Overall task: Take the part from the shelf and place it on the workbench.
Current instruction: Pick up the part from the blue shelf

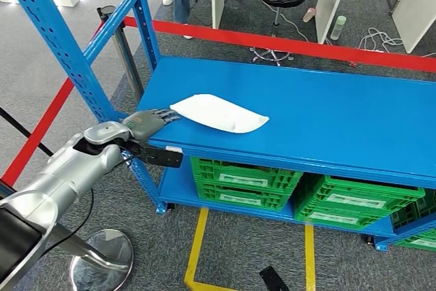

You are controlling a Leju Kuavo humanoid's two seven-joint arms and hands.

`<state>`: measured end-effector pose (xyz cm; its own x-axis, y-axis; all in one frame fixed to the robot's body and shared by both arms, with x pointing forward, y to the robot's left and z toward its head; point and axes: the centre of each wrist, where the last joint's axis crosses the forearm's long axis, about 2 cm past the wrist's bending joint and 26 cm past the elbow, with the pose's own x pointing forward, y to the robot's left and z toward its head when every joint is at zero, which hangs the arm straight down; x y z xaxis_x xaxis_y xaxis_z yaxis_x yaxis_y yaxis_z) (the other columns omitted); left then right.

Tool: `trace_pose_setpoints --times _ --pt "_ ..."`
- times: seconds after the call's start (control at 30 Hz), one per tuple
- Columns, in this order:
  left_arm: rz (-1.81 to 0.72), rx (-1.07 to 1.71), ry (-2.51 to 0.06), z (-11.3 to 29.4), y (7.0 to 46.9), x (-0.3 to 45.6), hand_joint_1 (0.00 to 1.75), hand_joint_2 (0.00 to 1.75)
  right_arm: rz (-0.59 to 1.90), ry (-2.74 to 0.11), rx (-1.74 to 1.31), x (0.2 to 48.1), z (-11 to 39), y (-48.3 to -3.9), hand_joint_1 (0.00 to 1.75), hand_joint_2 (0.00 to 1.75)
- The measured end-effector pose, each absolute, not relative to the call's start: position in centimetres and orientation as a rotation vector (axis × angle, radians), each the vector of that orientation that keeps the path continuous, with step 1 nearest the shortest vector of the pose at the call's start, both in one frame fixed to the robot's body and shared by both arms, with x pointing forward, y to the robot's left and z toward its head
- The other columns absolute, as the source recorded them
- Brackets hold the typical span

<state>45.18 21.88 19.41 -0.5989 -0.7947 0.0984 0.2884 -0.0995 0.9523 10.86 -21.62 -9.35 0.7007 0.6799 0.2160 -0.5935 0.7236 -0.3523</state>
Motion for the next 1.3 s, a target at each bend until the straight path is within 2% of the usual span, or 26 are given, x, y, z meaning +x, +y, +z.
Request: trace_pose_setpoints --times 0.23,0.6,1.3 --pt "-1.834 0.723 -1.469 18.7 20.9 44.8 0.00 1.75 0.732 -0.347 -0.254 11.1 -9.3 -21.5 0.00 1.75" --pt "-1.866 0.761 -1.475 18.4 20.5 44.6 0.00 1.75 0.743 -0.352 -0.252 11.1 -9.3 -21.5 0.00 1.75" --pt "-1.901 0.869 -1.433 21.0 21.3 46.4 0.00 1.75 0.721 -0.356 -0.243 10.8 -9.4 -21.5 0.00 1.75"
